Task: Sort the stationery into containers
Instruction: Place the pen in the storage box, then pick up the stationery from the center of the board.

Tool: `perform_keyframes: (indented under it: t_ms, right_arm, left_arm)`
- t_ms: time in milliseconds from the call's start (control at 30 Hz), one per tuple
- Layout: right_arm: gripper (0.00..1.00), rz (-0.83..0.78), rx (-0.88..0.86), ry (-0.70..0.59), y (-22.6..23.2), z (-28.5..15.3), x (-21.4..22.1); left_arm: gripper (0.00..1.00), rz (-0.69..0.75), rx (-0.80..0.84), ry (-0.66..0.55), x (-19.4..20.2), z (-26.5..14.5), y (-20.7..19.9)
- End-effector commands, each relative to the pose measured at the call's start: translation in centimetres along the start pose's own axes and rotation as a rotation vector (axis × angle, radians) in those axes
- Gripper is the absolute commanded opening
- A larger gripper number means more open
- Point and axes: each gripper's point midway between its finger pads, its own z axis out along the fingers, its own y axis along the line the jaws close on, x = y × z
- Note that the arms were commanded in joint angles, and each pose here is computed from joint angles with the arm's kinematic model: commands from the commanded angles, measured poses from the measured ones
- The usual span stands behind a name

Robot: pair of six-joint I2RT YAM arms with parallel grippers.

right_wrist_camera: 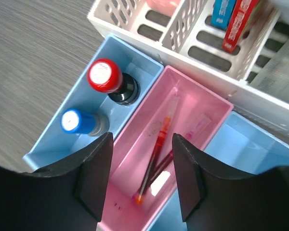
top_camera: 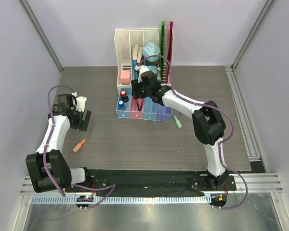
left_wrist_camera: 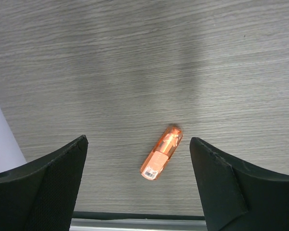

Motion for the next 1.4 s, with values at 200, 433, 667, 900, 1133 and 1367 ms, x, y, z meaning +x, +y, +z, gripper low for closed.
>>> perform_keyframes:
  t_ms: [200,433,667,900,1133,1367]
  right_arm:
    - [0.72,-0.267,-0.006,-0.131,1.1,-11.4,-6.6]
    - [0.87,-0.357,0.036,-0.094,-0.9,-16.2,-4.1]
    - [0.96,-0.523,0.066,-0.001,-3.4,-19.7,-0.3]
    - [0.96,-0.536,0.073,-0.021,-5.0,-22.3,-1.0]
    - [0.96,-0.481,0.098,-0.033,-6.4,-22.9,-1.8]
    - [0.96,-0.464,0.098,-0.048,-6.8,-23.5,-2.0]
  left_arm:
    - [0.88,0.174,0.046,-0.015,2.9,0.3,-0.1]
    - [0.92,0.146,0.072,0.025,6.7,0.2,-0.5]
    - [0.99,0.233,0.186,-0.002,9.0,-0.6,-2.6]
    - [1.0,0.343,0.265,0.032,12.4,0.9,-4.3]
    - [0.99,0.345,0.304,0.058,12.9,2.2,-3.7]
    - [0.96,0.299,0.359,0.081,11.4,2.9,-2.2]
